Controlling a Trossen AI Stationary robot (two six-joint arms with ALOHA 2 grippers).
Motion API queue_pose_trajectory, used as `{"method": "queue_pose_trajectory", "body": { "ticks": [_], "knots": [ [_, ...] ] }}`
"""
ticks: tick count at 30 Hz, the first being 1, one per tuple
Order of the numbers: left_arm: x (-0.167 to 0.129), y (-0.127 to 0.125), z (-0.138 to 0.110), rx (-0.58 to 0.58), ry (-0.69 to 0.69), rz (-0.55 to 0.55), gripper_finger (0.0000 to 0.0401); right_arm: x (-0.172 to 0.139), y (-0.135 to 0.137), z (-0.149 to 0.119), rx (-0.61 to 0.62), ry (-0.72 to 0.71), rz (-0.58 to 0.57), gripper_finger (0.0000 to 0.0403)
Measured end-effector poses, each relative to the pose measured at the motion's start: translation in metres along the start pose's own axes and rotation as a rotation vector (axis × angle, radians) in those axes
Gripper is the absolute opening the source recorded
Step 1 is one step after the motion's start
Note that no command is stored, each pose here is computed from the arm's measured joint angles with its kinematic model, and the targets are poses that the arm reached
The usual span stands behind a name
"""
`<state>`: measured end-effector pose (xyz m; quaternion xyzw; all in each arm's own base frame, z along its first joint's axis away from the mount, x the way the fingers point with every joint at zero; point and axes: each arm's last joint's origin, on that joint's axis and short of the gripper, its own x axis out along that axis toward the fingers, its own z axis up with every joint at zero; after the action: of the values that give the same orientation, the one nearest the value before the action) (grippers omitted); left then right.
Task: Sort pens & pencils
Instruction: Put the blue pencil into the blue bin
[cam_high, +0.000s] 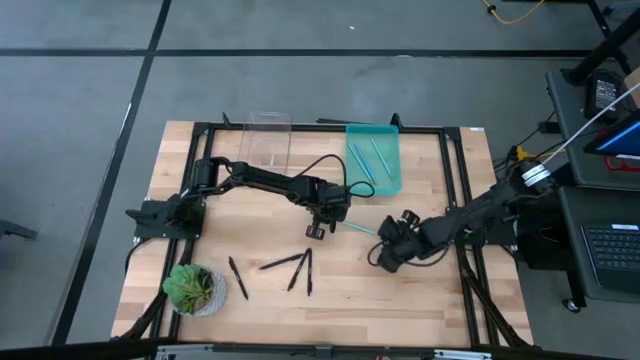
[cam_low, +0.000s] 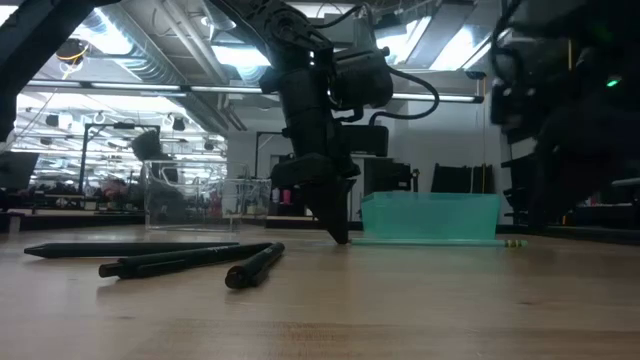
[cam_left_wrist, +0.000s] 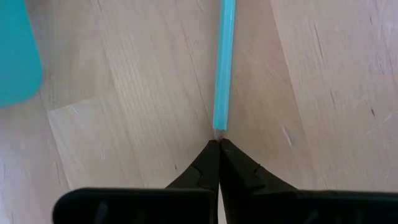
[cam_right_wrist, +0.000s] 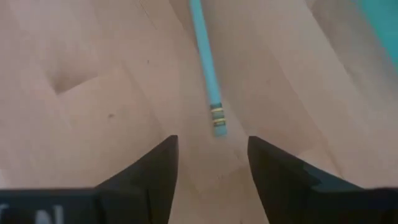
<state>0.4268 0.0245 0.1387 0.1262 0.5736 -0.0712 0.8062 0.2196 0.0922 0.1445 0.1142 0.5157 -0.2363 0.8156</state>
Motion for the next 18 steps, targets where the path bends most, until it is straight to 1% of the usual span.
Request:
{"method": "queue_pose_trajectory", "body": {
  "ticks": [6, 12, 15, 18],
  "knots": [
    [0.000, 0.000, 0.000, 0.000, -0.001, -0.002, 0.0000, 0.013, -0.005, 0.015, -0.044, 0.021, 0.045, 0.0196],
    [0.000, 0.000, 0.000, 0.000, -0.002, -0.002, 0.0000, 0.031, -0.012, 0.020, -0.077, 0.083, 0.012, 0.0195],
    [0.000, 0.000, 0.000, 0.000, -0.002, -0.002, 0.0000, 0.037, -0.012, 0.022, -0.089, 0.111, 0.024, 0.0185],
    [0.000, 0.000, 0.000, 0.001, -0.003, -0.002, 0.0000, 0.039, -0.012, 0.022, -0.101, 0.123, 0.035, 0.0162]
  ]
}}
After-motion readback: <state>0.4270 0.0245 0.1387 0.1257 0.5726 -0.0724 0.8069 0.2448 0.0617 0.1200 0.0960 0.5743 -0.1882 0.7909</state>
